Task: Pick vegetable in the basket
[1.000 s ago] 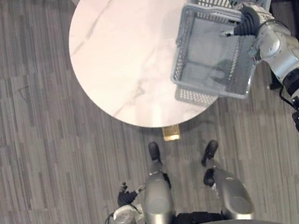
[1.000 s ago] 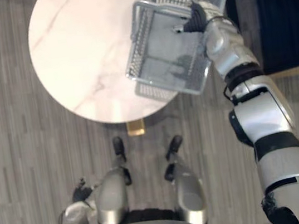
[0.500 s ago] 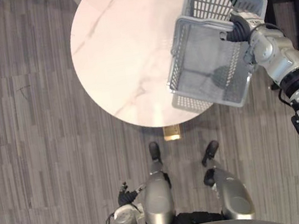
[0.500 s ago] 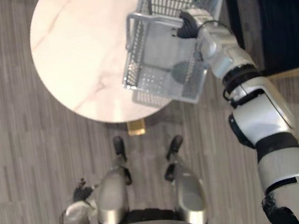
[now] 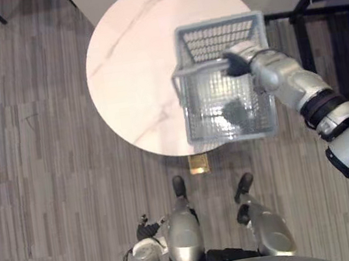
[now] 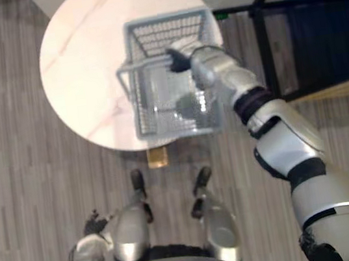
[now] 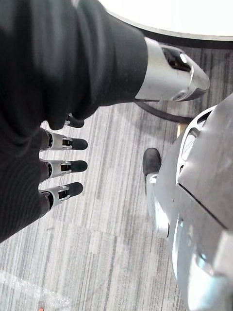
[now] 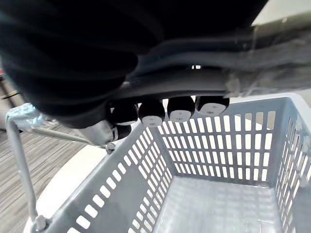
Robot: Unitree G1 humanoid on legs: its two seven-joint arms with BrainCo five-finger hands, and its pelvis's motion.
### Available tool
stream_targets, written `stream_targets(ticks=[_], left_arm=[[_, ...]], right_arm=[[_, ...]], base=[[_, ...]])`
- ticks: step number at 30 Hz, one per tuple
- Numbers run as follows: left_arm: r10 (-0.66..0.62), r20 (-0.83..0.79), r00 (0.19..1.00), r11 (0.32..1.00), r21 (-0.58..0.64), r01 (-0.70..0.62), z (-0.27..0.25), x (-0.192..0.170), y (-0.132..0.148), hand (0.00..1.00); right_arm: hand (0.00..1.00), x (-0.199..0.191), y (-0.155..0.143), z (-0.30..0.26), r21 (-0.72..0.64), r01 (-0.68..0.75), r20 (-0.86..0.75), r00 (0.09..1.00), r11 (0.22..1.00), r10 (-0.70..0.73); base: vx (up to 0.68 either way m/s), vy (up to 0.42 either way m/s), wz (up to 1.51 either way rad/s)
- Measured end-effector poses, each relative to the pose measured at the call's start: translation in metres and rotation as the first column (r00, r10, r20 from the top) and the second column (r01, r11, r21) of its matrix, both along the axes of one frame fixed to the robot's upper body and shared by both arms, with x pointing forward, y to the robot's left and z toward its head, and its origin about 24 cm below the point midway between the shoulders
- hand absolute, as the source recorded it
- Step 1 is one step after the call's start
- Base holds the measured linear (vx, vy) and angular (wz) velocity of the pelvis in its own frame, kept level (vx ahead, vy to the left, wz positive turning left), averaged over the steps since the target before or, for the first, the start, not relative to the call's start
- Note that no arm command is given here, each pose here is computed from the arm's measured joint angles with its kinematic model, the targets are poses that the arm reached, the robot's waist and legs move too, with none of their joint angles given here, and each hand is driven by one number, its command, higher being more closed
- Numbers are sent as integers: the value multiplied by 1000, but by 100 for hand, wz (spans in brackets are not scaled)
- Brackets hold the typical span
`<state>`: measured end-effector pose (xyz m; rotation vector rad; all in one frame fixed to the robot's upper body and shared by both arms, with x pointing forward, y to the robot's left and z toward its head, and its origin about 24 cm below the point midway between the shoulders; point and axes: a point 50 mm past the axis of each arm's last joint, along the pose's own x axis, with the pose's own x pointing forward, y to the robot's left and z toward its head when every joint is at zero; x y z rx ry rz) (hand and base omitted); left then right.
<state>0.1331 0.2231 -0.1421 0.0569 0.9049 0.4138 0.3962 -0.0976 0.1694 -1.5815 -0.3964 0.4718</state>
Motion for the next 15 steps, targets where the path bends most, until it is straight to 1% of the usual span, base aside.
stream_targets(ticks=[2, 6, 10, 11, 15], left_arm=[[3, -25, 1000, 1000, 18, -3, -2, -9, 5, 0], [18, -69, 997, 999, 36, -15, -5, -24, 10, 0], [-1, -145, 989, 998, 58, 9, -10, -44, 15, 0], [1, -154, 988, 998, 58, 8, -11, -47, 16, 0], [4, -196, 980, 999, 50, 6, -15, -62, 15, 0]], right_arm=[[100, -15, 13, -16, 12, -99, -26, 995, 995, 99], [100, -40, 19, -33, 50, -211, -56, 975, 976, 214], [100, -69, 11, -60, 77, -278, -146, 947, 957, 287], [100, -72, 9, -63, 79, -281, -166, 942, 956, 291], [100, -91, -16, -84, 58, -269, -262, 925, 961, 274]], base=[[33, -5, -10], [16, 0, -15], [1, -7, -24], [6, -9, -10], [24, 3, -17]])
